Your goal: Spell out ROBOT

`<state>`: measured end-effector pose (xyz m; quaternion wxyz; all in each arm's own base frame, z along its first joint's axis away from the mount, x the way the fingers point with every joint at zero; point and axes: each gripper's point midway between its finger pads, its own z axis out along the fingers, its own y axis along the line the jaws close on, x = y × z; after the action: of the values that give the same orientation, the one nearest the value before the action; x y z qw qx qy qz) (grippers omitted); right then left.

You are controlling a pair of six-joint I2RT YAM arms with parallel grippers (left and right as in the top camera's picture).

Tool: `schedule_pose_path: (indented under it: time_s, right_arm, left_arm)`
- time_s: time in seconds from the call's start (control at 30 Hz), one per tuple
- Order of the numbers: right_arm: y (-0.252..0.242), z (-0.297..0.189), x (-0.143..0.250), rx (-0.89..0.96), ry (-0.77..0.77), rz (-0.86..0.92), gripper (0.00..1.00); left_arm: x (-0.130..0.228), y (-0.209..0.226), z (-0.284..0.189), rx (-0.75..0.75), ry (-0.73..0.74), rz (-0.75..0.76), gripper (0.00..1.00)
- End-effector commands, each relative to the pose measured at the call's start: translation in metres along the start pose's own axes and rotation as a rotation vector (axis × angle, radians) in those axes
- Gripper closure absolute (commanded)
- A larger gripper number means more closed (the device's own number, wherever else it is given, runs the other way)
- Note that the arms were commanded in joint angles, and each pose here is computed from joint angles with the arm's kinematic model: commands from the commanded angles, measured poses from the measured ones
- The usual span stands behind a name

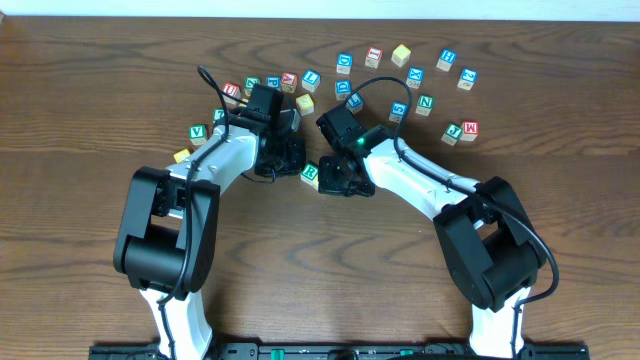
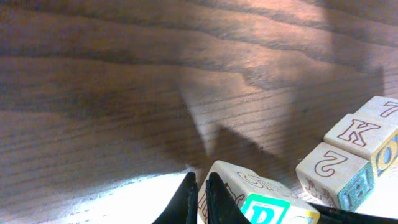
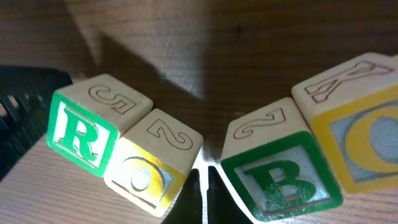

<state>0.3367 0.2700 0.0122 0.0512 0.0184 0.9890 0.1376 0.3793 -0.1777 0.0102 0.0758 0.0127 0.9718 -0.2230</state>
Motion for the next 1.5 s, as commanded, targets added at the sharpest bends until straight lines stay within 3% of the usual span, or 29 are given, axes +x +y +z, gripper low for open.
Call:
schedule_pose_path:
  time_s: [0.0,0.63,1.03,1.47]
  right_arm:
    - [0.005,0.0,-0.005,-0.018,-0.012,-0.008,0.99]
    - [0.015,-0.005,-0.02,-0.057,-0.056,-0.063,0.99]
    - [0.023,-0.037,-0.028,-0.018,-0.038,-0.177,0.97]
    - [0.005,-0.044,-0.037,0.015,-0.037,-0.143,0.99]
  left_arm:
    - [0.002,-0.003,-0.002,0.018,0.011,-0.028,0.92]
    - [0.022,-0.011,0.001,0.025,0.086,-0.071,0.93]
    - [0.021,-0.011,0.001,0.022,0.085,-0.071,0.92]
    - [0.021,-0.011,0.001,0.022,0.084,-0.071,0.93]
